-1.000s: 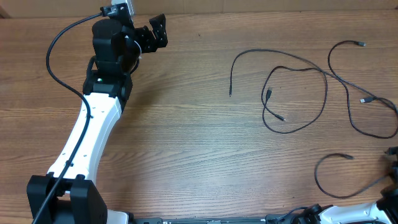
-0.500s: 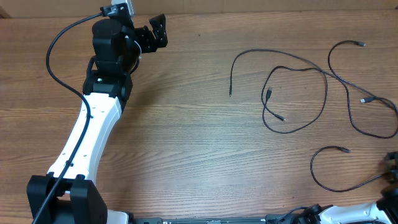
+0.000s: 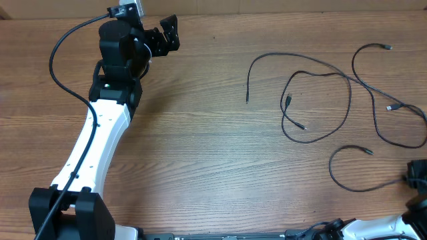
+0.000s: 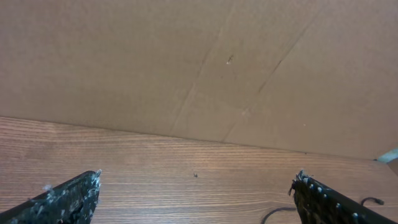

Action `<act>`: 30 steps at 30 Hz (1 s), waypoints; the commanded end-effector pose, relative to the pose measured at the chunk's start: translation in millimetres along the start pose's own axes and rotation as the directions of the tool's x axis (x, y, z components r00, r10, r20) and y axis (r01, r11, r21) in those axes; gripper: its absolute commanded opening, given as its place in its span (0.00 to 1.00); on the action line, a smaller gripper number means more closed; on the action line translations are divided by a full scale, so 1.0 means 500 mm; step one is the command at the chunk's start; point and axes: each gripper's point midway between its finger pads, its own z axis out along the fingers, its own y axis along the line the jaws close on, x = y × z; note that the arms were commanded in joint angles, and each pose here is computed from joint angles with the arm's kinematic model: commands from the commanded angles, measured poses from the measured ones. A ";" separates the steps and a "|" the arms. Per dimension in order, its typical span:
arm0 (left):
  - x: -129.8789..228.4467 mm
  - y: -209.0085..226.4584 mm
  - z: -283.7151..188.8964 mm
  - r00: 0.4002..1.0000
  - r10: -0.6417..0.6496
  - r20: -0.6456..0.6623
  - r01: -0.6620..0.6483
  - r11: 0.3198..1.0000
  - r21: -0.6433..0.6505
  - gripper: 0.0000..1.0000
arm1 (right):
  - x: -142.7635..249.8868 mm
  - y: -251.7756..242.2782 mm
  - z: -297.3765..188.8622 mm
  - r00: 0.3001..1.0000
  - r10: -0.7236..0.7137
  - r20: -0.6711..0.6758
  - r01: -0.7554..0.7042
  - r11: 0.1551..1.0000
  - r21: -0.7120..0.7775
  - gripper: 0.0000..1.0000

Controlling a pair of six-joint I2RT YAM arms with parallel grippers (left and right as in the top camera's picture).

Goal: Untangle cables

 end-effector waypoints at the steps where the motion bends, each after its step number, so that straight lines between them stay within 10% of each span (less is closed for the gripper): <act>1: -0.011 0.003 -0.002 1.000 0.027 0.015 -0.026 1.000 -0.013 1.00 | -0.036 0.101 -0.043 0.992 -0.104 0.067 0.109 0.991 -0.076 0.04; 13: -0.011 0.002 -0.002 1.000 0.026 0.014 -0.026 1.000 -0.011 1.00 | -0.109 0.426 -0.315 0.858 -0.305 0.412 0.417 0.883 -0.215 0.04; 30: -0.011 0.002 -0.002 1.000 0.023 0.014 -0.022 1.000 -0.011 1.00 | -0.178 0.616 -0.707 0.572 -0.083 0.816 0.611 0.706 -0.357 0.04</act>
